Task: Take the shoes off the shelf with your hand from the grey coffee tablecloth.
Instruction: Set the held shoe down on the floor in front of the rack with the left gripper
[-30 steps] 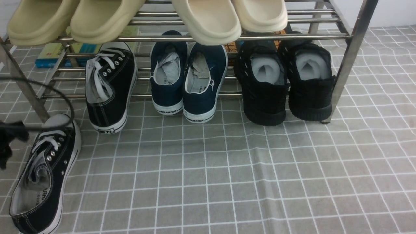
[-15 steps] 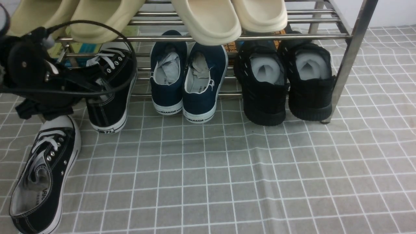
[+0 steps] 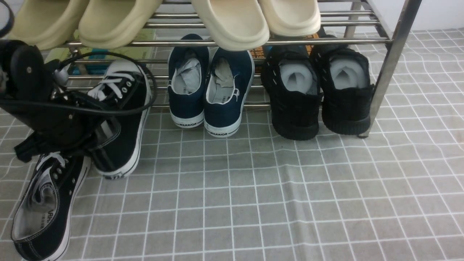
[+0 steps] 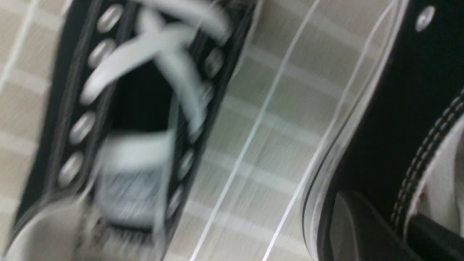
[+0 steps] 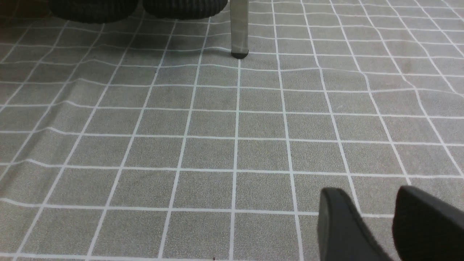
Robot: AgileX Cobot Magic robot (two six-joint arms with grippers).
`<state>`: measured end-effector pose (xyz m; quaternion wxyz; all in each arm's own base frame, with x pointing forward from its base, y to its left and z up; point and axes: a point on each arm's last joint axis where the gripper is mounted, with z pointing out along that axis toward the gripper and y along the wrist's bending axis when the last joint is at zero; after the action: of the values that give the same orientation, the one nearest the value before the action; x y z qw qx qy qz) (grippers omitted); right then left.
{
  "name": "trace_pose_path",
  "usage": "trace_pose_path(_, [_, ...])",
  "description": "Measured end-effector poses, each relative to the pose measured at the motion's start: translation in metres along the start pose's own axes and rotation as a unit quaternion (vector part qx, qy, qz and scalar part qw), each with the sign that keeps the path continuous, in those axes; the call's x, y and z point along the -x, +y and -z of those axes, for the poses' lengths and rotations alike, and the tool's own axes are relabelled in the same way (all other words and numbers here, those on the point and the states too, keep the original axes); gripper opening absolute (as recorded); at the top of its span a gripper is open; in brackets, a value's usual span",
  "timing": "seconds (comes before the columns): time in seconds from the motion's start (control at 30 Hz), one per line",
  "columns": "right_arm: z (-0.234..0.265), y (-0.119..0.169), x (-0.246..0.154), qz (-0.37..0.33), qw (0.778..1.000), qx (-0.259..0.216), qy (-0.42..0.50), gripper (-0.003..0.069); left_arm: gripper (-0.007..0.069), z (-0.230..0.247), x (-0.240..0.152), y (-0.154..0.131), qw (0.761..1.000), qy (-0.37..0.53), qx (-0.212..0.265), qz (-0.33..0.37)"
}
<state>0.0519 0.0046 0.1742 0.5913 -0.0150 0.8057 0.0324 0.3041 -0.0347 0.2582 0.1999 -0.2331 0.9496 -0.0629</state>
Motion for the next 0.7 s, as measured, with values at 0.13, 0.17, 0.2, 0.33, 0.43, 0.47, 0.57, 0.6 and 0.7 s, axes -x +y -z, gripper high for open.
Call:
trace_pose_path(0.13, [0.000,0.000,0.000,0.000,1.000,0.000,0.000,0.0239,0.0018,0.002,-0.026,0.006,0.999,0.026,0.024,-0.020])
trace_pose_path(0.17, [0.000,0.000,0.000,0.000,1.000,0.000,0.000,0.0239,0.0018,-0.002,-0.032,0.007,0.999,0.031,0.028,-0.020])
trace_pose_path(0.2, [0.000,0.000,0.000,0.000,1.000,0.000,0.000,0.0239,0.0018,-0.004,-0.035,0.006,0.999,0.033,0.029,-0.018])
trace_pose_path(0.33, [0.000,0.000,0.000,0.000,1.000,0.000,0.000,0.0239,0.0020,-0.016,-0.050,0.009,0.998,0.037,0.041,-0.012])
trace_pose_path(0.43, [0.000,0.000,0.000,0.000,1.000,0.000,0.000,0.0239,0.0020,-0.020,-0.053,0.013,0.998,0.033,0.054,0.000])
trace_pose_path(0.47, [0.000,0.000,0.000,0.000,1.000,0.000,0.000,0.0239,0.0020,-0.020,-0.053,0.013,0.998,0.032,0.054,0.000])
trace_pose_path(0.57, [0.000,0.000,0.000,0.000,1.000,0.000,0.000,0.0239,0.0020,-0.022,-0.055,0.016,0.997,0.035,0.062,0.000])
trace_pose_path(0.6, [0.000,0.000,0.000,0.000,1.000,0.000,0.000,0.0239,0.0020,-0.022,-0.057,0.015,0.997,0.038,0.064,-0.001])
trace_pose_path(0.7, [0.000,0.000,0.000,0.000,1.000,0.000,0.000,0.0239,0.0020,-0.022,-0.060,0.014,0.997,0.042,0.065,-0.006])
